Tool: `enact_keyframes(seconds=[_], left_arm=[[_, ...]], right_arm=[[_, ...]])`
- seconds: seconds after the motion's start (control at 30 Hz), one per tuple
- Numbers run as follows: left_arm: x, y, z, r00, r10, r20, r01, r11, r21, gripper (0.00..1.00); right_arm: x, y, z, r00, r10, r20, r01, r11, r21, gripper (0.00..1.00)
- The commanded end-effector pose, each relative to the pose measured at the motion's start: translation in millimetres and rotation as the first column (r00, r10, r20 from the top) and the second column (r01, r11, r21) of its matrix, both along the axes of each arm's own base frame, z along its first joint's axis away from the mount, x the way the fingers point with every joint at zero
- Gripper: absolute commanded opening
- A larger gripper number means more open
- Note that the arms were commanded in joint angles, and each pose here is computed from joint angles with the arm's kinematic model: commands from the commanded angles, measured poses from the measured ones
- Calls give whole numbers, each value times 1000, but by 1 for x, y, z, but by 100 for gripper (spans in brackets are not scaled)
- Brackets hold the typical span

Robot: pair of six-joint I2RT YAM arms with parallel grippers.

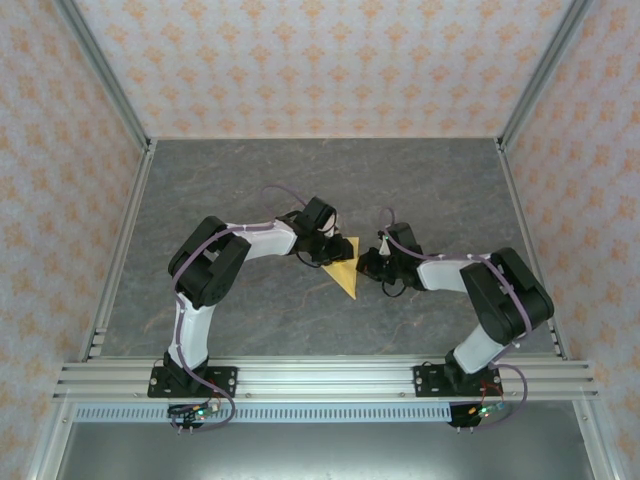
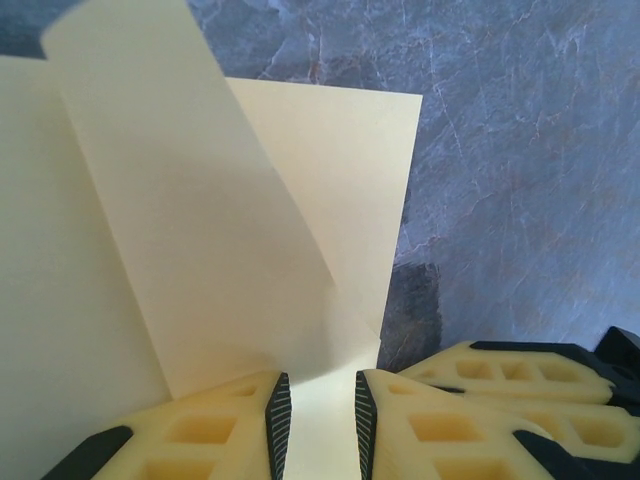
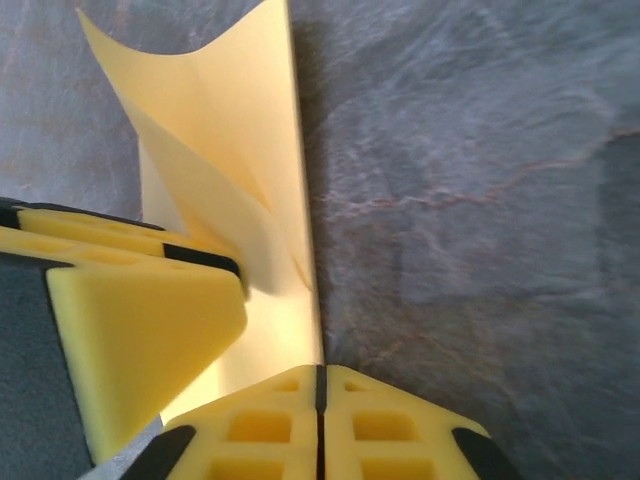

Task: Fold a paper plane with a square sheet of paper (fold left side to right side)
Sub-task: Fourth fold the wing at the center of the table.

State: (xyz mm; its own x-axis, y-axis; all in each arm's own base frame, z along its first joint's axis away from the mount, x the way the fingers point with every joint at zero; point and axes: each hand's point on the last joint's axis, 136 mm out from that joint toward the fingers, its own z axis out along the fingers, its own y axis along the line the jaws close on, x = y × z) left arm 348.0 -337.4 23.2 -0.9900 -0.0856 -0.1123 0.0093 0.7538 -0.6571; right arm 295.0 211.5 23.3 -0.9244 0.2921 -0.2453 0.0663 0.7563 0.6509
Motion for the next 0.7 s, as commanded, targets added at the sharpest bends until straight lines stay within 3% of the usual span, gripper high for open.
enact_keyframes(seconds=[0.0,0.13,0.4,0.67], left_arm=[[-11,16,-19,999,22,-33,-19,997,75,27],[-11,16,-19,999,24,-33,-21,997,70,27],[-11,15,-19,999,23,-30,-21,997,69,27],[-11,16,-19,999,23,-31,-21,997,71,27]], right_arm=[[2,-12,16,999,-26,48,28,998,-48,18],[-4,-12,38,997,-9,82,12,1000,-28,27],[-33,37,69,985,148,84,-162,967,195,23],[-39,59,54,978,205,45,-209,963,170,22]])
